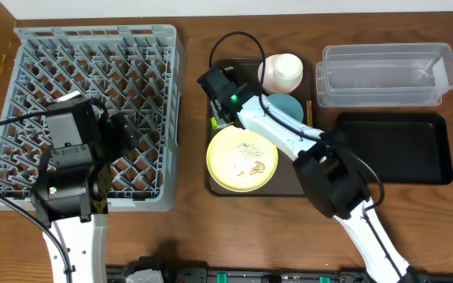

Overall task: Sort waste into correct bins and load items into the dishwasher
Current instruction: 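Reach the right gripper to the tray and grasp the white tissue, then carry the tissue with the right gripper and drop it in the clear bin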

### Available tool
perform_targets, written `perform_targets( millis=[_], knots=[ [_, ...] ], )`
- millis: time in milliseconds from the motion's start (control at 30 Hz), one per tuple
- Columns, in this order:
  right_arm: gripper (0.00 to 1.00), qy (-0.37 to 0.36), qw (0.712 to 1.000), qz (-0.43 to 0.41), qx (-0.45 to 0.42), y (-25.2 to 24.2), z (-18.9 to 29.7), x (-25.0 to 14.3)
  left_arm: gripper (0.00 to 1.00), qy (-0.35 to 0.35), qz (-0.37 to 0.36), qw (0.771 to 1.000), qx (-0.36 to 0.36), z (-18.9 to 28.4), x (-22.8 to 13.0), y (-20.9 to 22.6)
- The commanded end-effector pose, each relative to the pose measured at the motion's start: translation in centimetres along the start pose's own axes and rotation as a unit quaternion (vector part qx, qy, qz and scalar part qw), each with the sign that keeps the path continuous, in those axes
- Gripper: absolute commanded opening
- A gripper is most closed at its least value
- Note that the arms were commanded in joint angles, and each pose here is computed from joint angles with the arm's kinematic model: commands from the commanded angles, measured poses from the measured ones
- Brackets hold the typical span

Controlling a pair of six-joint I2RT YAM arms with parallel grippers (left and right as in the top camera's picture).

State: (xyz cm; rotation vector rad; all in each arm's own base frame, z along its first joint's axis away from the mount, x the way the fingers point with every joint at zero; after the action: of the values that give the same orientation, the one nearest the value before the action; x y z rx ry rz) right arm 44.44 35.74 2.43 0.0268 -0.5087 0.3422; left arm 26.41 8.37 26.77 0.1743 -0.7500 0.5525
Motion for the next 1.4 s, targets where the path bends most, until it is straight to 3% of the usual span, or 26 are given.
perform_targets(
  millis=[0,167,267,467,800,1100,1367],
  knots=[
    [0.4,0.006,1.0,-0.004,0.009,0.9,0.1,-0.5,0.98,-0.01,0.01,1.0,0.003,0.5,0.8,0.2],
    [0.21,0.013,1.0,-0.012,0.007,0.8,0.1,-0.8,0.98,-0.01,0.01,1.0,0.003,0.5,0.8,0.2],
    [0.01,0.017,1.0,-0.011,0.005,0.8,0.1,-1.0,0.98,-0.01,0.01,1.0,0.003,0.5,0.8,0.2],
    [0.01,-0.015,1.0,-0.019,0.018,1.0,2.4,1.2,0.98,-0.01,0.01,1.0,0.003,0.5,0.8,0.2],
    [0.01,-0.136,0.988,-0.066,0.03,-2.1,13.6,8.7,0.98,-0.01,0.01,1.0,0.003,0.5,0.8,0.2],
    [0.01,-0.169,0.964,-0.186,-0.085,-16.1,17.6,10.9,0.98,-0.01,0.01,1.0,0.003,0.5,0.7,0.2],
    [0.01,-0.128,0.942,-0.265,-0.163,-28.6,16.7,8.5,0.98,-0.01,0.01,1.0,0.003,0.5,0.8,0.2]
  ],
)
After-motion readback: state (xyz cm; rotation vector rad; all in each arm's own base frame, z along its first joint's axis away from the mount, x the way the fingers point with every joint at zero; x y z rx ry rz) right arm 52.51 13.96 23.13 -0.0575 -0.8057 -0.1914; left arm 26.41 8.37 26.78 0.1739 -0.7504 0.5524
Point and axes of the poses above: each gripper's point midway between its finger pads, its own z axis back along the fingers, its own y axis along the line the jaws close on, x = y × z, the point moved 1 cm from there along z, back along the fingers, and after that the axes turned 4 degrees about z, right-handed, at the moved point
